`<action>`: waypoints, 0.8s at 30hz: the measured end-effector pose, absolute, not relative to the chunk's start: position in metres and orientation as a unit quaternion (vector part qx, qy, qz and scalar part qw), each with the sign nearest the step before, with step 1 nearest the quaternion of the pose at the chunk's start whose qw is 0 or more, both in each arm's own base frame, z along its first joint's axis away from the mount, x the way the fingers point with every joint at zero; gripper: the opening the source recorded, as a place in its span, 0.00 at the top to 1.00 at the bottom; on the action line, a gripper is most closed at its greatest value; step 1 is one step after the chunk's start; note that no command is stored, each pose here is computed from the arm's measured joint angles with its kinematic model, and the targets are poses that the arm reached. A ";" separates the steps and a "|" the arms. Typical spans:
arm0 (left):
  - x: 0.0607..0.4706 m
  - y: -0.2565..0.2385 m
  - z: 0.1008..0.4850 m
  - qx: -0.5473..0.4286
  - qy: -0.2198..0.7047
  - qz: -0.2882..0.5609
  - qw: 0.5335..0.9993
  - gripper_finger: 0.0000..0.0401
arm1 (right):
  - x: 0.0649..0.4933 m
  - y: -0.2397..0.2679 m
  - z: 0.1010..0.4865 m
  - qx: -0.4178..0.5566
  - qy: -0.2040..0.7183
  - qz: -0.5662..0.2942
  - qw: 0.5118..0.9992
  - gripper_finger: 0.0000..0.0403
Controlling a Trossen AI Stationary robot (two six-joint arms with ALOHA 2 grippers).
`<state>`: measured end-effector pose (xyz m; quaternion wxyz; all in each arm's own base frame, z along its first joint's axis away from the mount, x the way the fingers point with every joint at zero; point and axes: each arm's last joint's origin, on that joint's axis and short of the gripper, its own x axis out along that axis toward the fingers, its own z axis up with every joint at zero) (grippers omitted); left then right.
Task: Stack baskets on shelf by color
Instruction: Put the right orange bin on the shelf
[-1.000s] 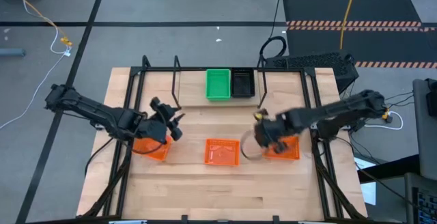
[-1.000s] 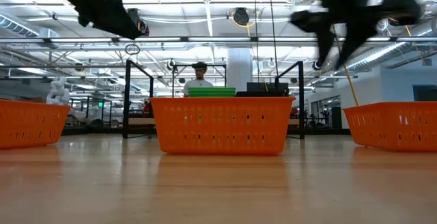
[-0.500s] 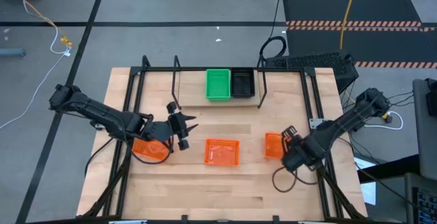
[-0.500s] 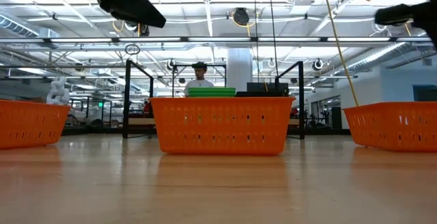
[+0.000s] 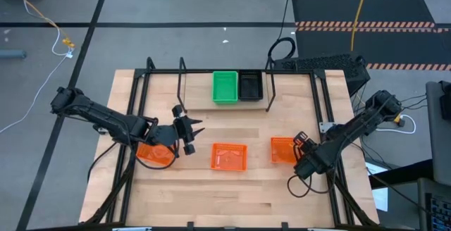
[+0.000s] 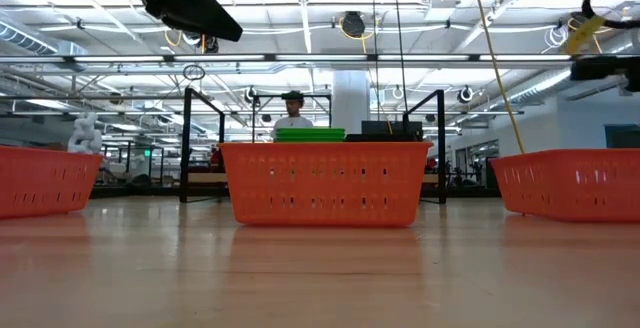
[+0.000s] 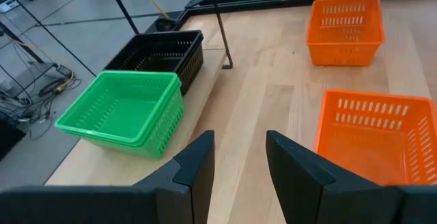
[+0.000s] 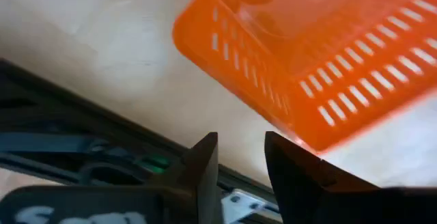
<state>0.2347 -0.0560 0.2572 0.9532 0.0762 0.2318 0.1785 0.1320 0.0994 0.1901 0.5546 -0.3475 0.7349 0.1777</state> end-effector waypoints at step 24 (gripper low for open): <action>0.234 -0.056 0.257 0.076 0.233 0.185 0.952 0.66 | 0.156 0.121 0.171 -0.409 0.576 0.251 0.662 0.96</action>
